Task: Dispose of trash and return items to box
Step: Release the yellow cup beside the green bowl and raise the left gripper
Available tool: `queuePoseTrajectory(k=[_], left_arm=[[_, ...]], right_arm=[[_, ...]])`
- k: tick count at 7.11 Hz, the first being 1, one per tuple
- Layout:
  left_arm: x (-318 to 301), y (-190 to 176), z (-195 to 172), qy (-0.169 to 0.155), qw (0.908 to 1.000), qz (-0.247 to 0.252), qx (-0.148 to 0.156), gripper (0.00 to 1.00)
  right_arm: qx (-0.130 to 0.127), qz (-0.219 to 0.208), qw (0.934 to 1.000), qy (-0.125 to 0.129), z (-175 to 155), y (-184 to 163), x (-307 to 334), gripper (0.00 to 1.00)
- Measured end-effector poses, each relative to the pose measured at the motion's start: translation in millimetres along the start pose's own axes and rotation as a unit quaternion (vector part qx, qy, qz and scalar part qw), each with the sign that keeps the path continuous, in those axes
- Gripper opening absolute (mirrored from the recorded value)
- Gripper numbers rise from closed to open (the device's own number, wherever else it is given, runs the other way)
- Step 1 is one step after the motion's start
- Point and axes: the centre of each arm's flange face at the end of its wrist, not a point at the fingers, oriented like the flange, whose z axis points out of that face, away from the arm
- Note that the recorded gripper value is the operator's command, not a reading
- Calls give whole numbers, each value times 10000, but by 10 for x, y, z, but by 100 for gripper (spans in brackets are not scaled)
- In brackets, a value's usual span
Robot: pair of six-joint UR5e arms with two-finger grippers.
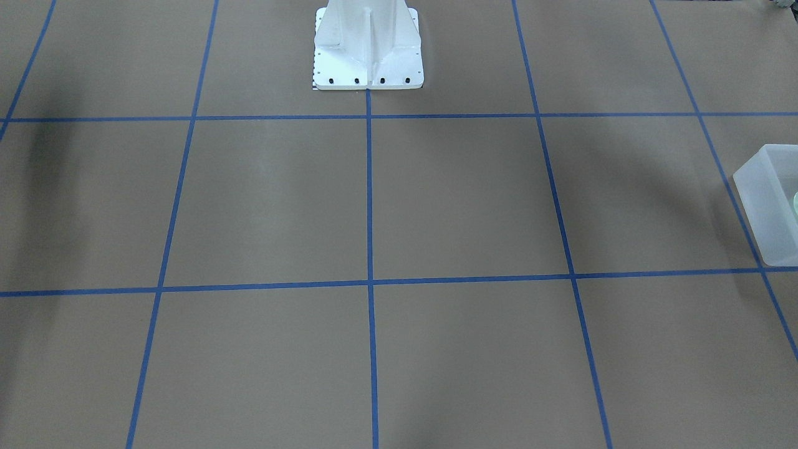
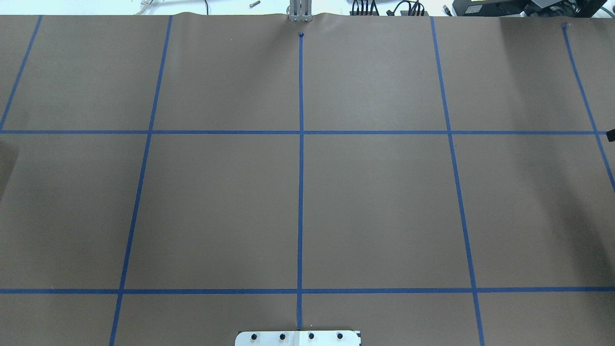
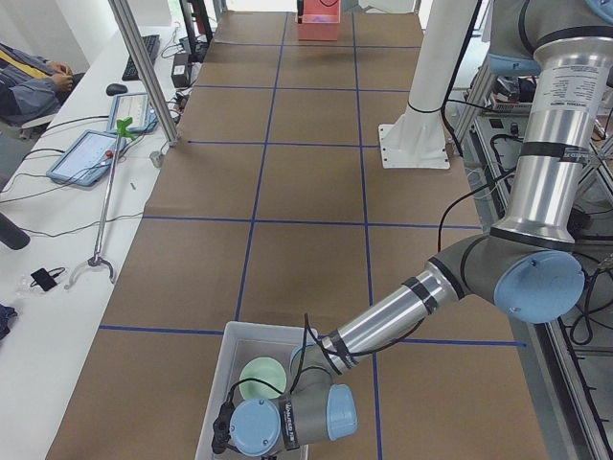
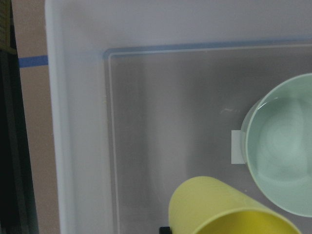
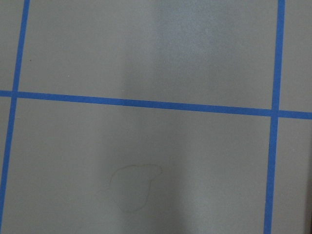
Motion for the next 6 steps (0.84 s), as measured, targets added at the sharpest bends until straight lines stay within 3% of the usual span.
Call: queuePoseTrajectory(k=[4,6], left_arm=[[172,-252,-276,-128,9995,198,229,78],[301,-441,-756,-228,9979,222,568,82]], right_arm=[[14,-16,10000,-7,-15,-1,-18,100],[21,-22,10000,-23,-26,-1,-33,100]])
